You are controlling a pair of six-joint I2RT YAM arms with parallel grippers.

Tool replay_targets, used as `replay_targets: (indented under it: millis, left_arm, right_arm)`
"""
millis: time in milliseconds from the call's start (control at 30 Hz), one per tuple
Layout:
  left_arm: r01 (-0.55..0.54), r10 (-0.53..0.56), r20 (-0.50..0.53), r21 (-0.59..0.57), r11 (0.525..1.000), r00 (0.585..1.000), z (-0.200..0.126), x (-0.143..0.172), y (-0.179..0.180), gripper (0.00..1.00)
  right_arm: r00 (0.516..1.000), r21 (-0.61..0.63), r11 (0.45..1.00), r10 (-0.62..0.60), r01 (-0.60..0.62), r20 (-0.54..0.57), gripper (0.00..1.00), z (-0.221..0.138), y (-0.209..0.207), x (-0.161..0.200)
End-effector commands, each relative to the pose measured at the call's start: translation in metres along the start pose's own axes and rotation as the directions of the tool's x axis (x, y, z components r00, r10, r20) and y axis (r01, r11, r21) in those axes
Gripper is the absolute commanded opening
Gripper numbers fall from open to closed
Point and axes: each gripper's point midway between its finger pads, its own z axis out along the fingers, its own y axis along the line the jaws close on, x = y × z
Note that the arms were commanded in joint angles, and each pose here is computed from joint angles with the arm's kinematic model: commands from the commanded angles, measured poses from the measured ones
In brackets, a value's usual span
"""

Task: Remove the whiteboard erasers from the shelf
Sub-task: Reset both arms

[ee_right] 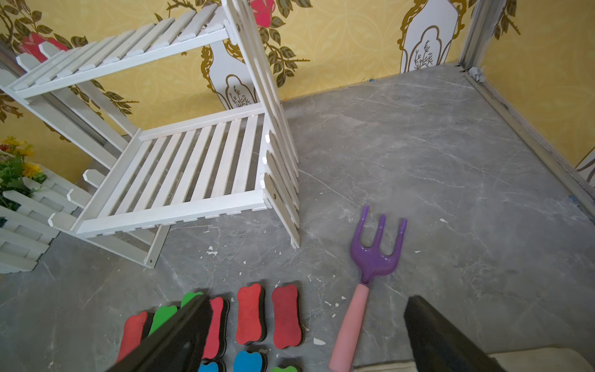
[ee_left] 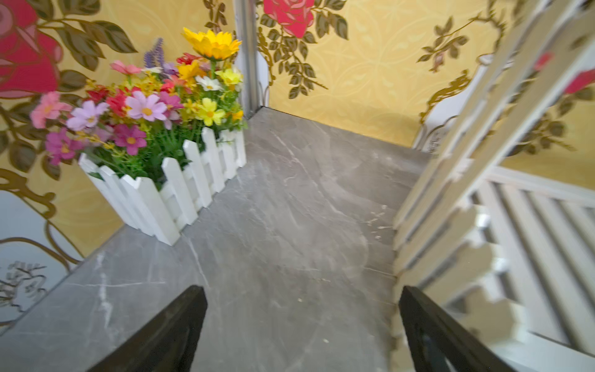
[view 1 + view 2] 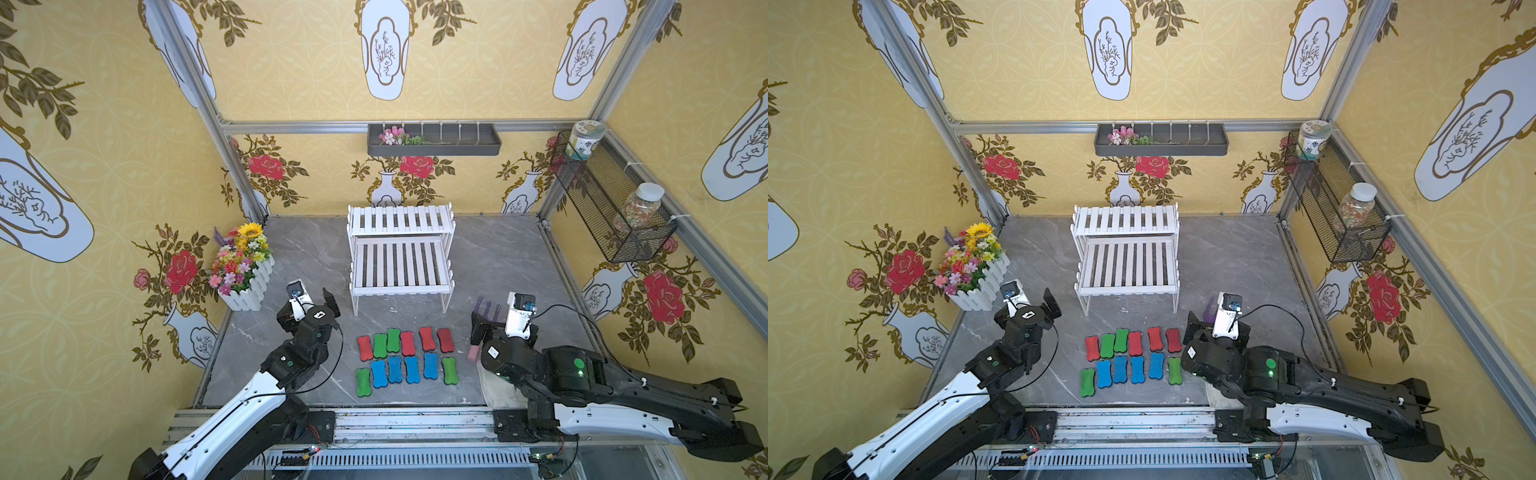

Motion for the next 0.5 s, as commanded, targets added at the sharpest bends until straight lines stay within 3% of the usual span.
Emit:
replay_targets:
  millis: [0,133,300,467]
  left_arm:
    - [0.041,-0.045,0.157,0.032,0.999,0.987,0.023,-0.031,0.003,0.99]
    - [0.013,-0.009,0.133,-0.027,1.000,0.991,0.055,-0.014,0.018,0.99]
    - [-0.007,0.006,0.117,0.010,1.000,0.993,0.079,0.004,0.016,0.99]
    - [-0.075,0.069,0.098,0.050,0.996,0.993,0.090,0.025,0.007,0.99]
  right_arm:
    - [0.997,0.025,1.000,-0.003,0.001,0.076,0.97,-0.001,-0.009,-0.012]
    - [0.997,0.087,0.996,0.009,-0.016,0.077,0.97,-0.004,-0.021,-0.016]
    - [0.996,0.200,0.980,-0.018,0.001,0.083,0.97,-0.007,-0.036,-0.021]
    - [0.994,0.219,0.976,-0.020,-0.004,0.108,0.97,-0.009,-0.044,-0.024]
